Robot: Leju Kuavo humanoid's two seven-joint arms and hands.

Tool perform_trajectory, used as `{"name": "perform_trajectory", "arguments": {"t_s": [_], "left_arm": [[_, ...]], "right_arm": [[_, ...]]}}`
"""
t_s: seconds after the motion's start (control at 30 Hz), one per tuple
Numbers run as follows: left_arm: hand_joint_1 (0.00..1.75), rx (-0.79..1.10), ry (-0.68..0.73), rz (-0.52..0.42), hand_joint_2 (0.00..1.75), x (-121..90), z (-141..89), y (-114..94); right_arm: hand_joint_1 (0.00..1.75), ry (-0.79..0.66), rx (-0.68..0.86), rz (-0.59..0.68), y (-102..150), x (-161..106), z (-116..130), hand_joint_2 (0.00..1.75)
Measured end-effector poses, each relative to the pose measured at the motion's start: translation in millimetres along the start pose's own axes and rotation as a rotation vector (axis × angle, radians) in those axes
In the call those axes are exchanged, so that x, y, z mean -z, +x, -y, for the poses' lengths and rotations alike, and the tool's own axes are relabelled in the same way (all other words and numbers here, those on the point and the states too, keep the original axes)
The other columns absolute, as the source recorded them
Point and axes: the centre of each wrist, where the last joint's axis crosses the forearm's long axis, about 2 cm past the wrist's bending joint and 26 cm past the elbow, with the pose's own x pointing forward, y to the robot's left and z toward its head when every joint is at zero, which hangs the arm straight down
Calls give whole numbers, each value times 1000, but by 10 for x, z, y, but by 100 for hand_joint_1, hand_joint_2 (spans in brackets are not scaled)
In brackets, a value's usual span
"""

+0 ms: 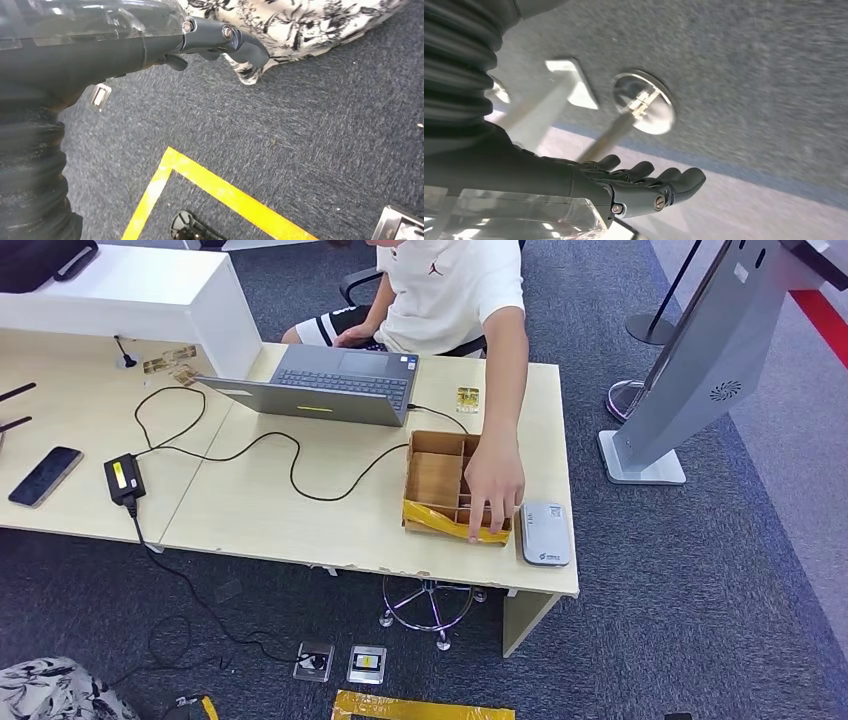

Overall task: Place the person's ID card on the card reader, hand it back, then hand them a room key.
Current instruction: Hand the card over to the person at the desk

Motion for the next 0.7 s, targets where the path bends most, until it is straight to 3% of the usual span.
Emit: {"name": "perform_trajectory", "arguments": {"t_s": [0.7], "left_arm": [[0, 224, -36, 24, 175, -7, 38, 33]], "right_arm": [[0, 95, -18, -37, 9, -94, -179, 175]]}}
